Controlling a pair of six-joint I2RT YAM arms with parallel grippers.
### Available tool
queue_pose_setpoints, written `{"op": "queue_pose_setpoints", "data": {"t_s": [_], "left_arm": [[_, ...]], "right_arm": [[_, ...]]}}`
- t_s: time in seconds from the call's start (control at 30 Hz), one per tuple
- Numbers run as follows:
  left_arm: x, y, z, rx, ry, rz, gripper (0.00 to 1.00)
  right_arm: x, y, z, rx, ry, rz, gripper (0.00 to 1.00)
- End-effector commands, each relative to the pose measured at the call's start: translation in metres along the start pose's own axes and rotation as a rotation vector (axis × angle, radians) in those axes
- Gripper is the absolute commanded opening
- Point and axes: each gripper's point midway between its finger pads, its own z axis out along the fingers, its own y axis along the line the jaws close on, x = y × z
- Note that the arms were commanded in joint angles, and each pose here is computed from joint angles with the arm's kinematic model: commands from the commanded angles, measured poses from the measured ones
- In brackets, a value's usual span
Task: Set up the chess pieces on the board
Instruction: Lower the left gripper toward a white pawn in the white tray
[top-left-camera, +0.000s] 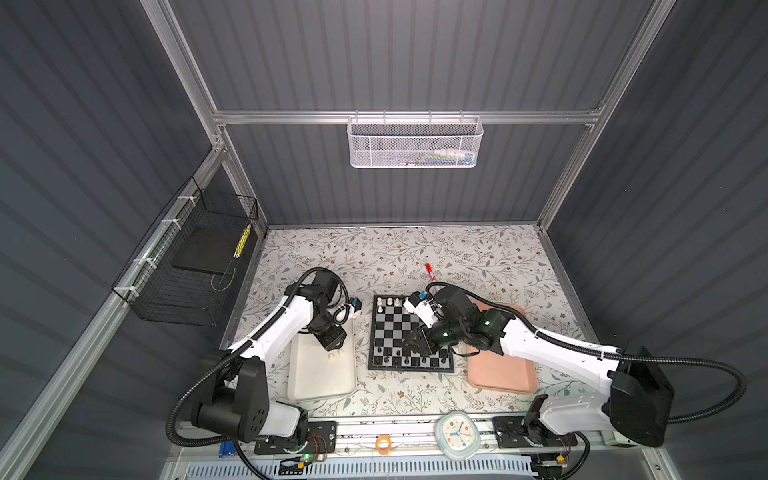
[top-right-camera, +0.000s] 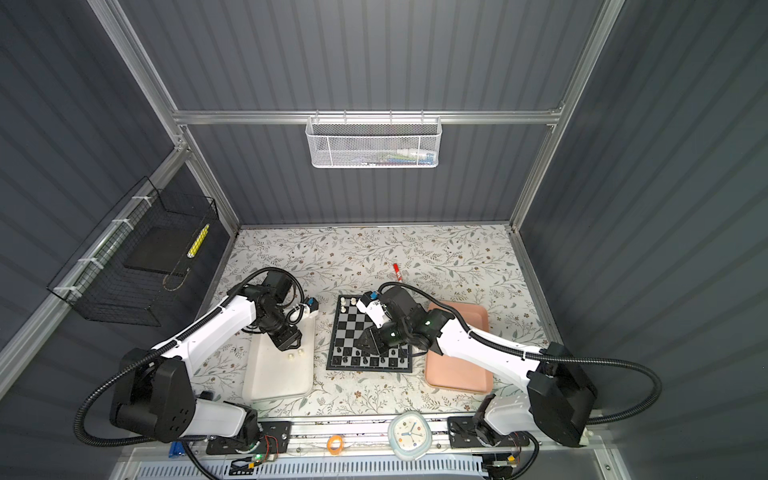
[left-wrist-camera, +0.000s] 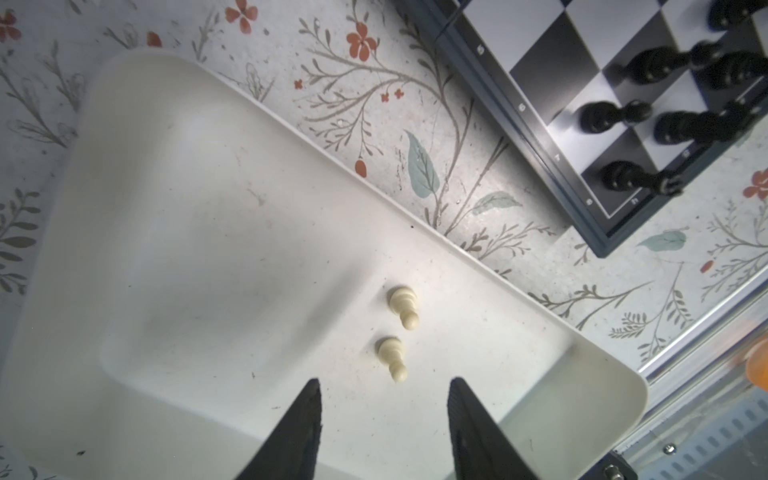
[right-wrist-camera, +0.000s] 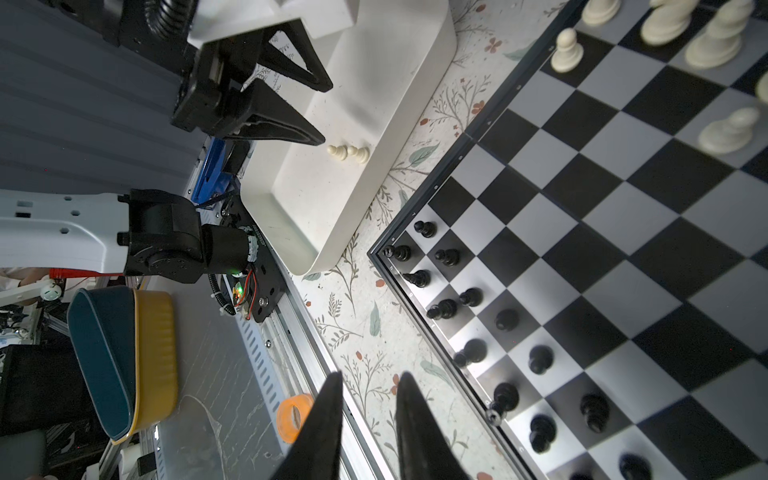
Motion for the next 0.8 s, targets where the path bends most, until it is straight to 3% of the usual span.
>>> {"op": "queue_pose_setpoints", "data": {"t_s": [0.0,0.77], "left_arm": [[0.002,-0.004,0.009,0.026,0.008,0.036,0.51],[0.005,-0.013,0.028,0.059,0.04,0.075,0.46]], "right_arm": [[-0.009,0.01,-0.002,-0.028,-0.018,-0.026,0.25],[-0.007,0.013,-0.003,-0.041,-0.01,-0.017,0.25]]}}
